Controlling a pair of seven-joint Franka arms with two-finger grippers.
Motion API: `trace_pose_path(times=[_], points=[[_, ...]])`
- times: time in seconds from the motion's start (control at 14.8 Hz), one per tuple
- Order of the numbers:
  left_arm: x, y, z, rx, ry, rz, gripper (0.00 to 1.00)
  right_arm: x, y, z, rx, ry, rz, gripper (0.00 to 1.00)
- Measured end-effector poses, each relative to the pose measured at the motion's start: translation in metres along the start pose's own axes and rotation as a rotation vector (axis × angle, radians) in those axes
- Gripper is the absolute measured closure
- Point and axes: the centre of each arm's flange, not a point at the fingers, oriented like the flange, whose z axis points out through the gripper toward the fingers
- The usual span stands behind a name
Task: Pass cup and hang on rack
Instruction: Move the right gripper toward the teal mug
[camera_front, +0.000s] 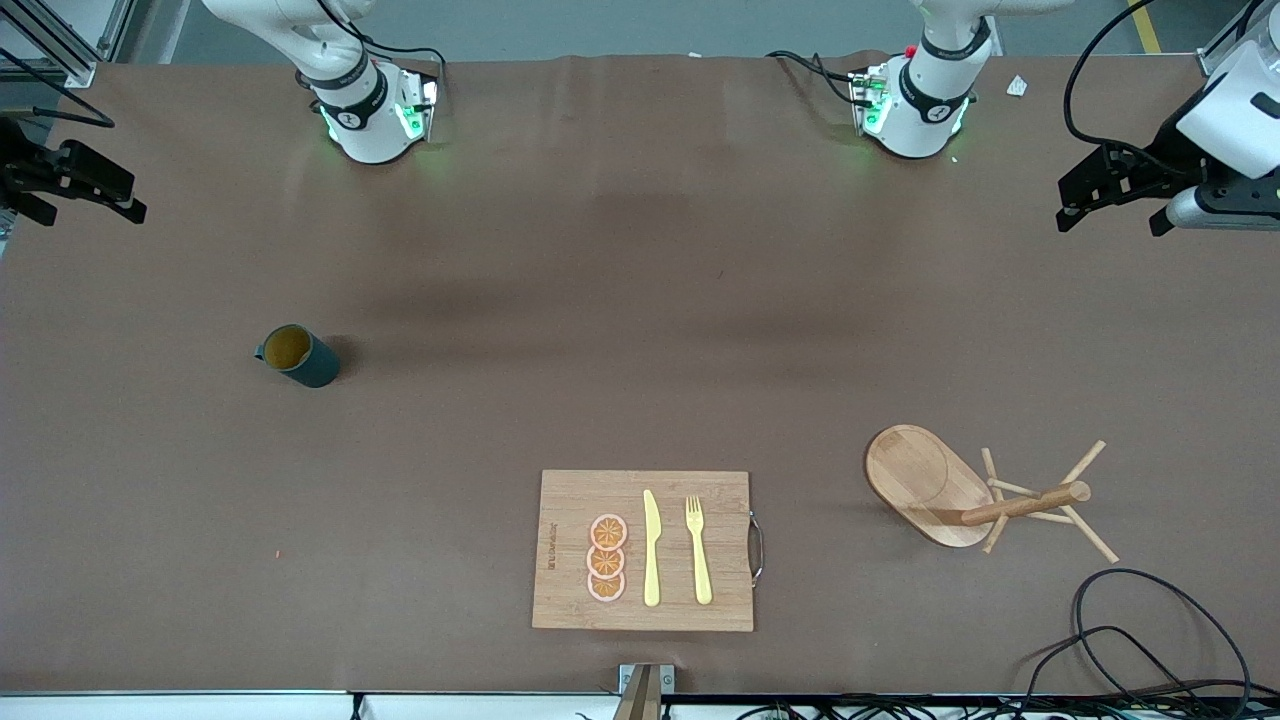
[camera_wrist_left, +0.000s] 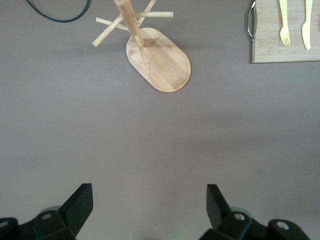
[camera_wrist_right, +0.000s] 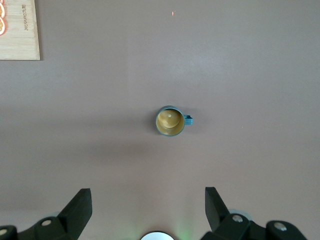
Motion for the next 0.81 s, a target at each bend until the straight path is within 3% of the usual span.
trace_pose_path(times=[0.41,0.81], points=[[0.001,0.001,0.002,0.0,-0.008,0.003,0.0,0.0,0.0,0.0,0.0,0.0,0.0,0.0],[0.027,0.004,0.021,-0.004,-0.036,0.009,0.0,-0.001,0.003,-0.012,-0.001,0.029,0.007,0.0]])
